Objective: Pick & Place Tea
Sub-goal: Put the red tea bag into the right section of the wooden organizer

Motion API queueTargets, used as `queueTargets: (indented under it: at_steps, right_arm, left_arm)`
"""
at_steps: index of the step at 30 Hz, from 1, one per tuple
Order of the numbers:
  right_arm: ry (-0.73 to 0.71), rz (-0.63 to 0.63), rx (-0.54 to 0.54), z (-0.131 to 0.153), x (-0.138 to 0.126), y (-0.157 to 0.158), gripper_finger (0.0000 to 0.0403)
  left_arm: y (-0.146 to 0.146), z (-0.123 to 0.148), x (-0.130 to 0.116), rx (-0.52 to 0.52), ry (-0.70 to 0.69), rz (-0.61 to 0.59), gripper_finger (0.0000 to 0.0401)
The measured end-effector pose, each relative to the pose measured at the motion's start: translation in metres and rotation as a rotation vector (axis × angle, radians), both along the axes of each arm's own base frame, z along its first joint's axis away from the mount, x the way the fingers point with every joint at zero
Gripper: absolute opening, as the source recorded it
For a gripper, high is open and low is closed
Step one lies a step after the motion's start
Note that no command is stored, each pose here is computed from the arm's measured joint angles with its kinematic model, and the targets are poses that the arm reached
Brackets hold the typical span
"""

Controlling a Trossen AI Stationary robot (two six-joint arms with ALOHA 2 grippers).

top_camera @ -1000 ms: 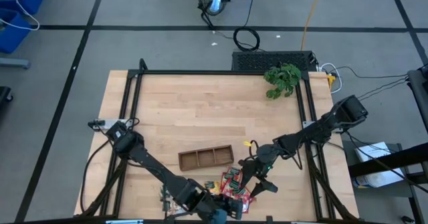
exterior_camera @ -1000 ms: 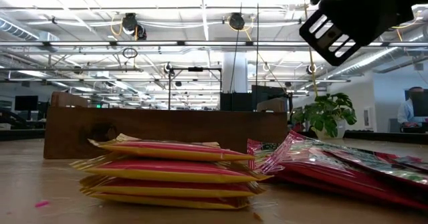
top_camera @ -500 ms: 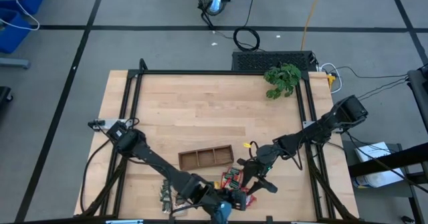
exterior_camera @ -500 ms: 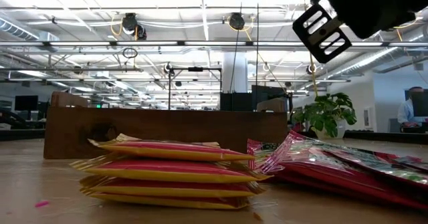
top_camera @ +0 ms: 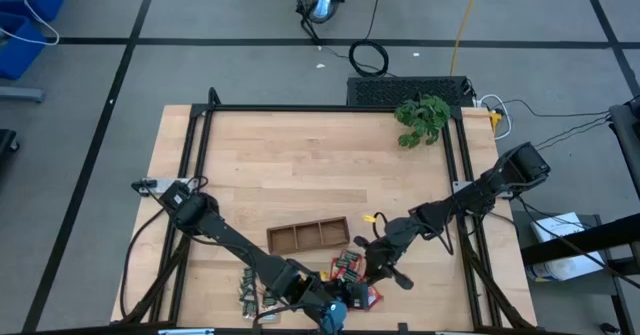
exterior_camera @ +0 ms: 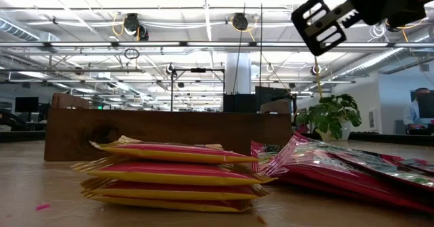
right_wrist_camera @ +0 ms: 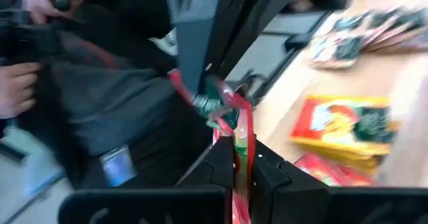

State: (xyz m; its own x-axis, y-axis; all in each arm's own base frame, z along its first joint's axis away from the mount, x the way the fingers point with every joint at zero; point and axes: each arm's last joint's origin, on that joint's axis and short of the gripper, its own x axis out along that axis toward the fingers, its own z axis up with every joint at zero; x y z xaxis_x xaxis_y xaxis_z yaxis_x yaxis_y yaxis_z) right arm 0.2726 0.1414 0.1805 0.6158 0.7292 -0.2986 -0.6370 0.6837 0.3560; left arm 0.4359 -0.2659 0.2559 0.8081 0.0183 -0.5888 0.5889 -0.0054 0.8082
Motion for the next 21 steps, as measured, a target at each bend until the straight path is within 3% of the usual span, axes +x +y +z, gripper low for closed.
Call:
queueTargets:
  at_steps: [6, 9, 13, 15, 21]
  right_arm:
    - [-0.062, -0.105, -0.076, 0.000, 0.000, 0.003, 0.0005]
    - [-0.091, -0.128, -0.099, 0.003, -0.002, 0.005, 0.0004]
    - [-0.134, -0.176, -0.135, 0.008, -0.004, 0.006, 0.0004]
    - [-0.180, -0.224, -0.173, 0.012, -0.005, 0.008, 0.0003]
    - [-0.345, -0.368, -0.376, 0.024, -0.018, 0.020, 0.0003]
  left_arm:
    - [-0.005, 0.010, -0.007, -0.063, -0.152, 0.290, 0.0052]
    - [-0.011, 0.018, -0.018, -0.012, -0.283, 0.470, 0.0073]
    - [-0.024, 0.019, -0.036, 0.042, -0.363, 0.576, 0.0093]
    - [-0.029, 0.024, -0.047, -0.022, -0.373, 0.599, 0.0101]
    - [-0.025, 0.064, -0.079, -0.384, -0.316, 0.633, 0.0106]
